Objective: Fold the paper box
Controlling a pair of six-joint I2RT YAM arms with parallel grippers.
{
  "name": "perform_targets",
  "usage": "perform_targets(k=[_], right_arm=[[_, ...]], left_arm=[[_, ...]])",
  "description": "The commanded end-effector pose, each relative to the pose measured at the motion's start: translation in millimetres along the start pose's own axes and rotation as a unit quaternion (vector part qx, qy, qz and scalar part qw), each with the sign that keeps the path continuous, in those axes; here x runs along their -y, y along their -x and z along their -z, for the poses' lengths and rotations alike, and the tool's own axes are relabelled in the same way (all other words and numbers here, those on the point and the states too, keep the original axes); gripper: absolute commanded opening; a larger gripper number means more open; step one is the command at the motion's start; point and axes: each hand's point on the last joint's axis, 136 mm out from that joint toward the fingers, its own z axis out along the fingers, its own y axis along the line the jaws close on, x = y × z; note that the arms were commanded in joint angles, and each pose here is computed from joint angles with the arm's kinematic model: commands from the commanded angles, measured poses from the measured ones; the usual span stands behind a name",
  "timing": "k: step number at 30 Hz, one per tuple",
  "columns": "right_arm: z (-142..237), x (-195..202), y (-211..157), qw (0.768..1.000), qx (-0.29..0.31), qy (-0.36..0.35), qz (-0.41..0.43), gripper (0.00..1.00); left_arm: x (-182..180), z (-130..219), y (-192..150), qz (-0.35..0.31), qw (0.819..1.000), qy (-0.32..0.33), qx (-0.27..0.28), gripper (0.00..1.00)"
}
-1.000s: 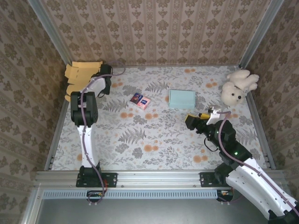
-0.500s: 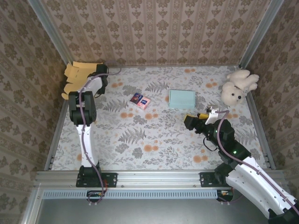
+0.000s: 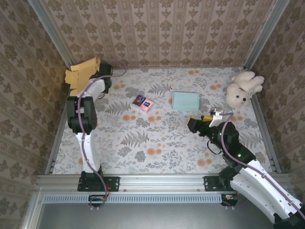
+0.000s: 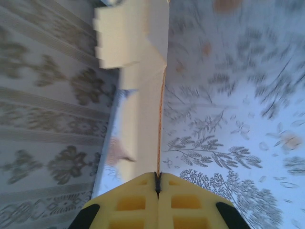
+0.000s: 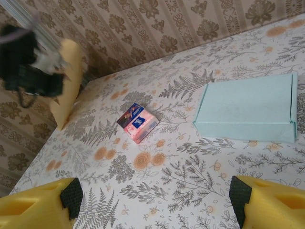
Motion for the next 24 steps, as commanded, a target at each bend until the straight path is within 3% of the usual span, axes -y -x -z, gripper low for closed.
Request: perform_targets(k=[1, 5, 10, 19, 24], right_arm=[[0, -1, 3, 1.0, 0.008, 0.001, -0.003, 0.84], [1, -1, 5, 1.0, 0.006, -0.001, -0.004, 0.84], [3, -4, 4, 1.0, -0.001, 0.005, -0.025, 0.84], [24, -12, 3, 0.998, -0.016, 0.022, -0.063, 0.84], [42, -9, -2, 0.997, -0.031, 0.015, -0.062, 0.84]], left_arm=[[-29, 84, 32, 0.117, 0.99, -0.023, 0.081, 0.0], [-33, 162, 9, 0.16, 0.978, -0.074, 0.109, 0.0], [-35, 248, -40, 0.164, 0.963, -0.149, 0.154, 0.0], [18, 331, -124, 0.14, 0.911, -0.353, 0.163, 0.0], [56, 369, -146, 0.085, 0.902, -0.379, 0.187, 0.0]])
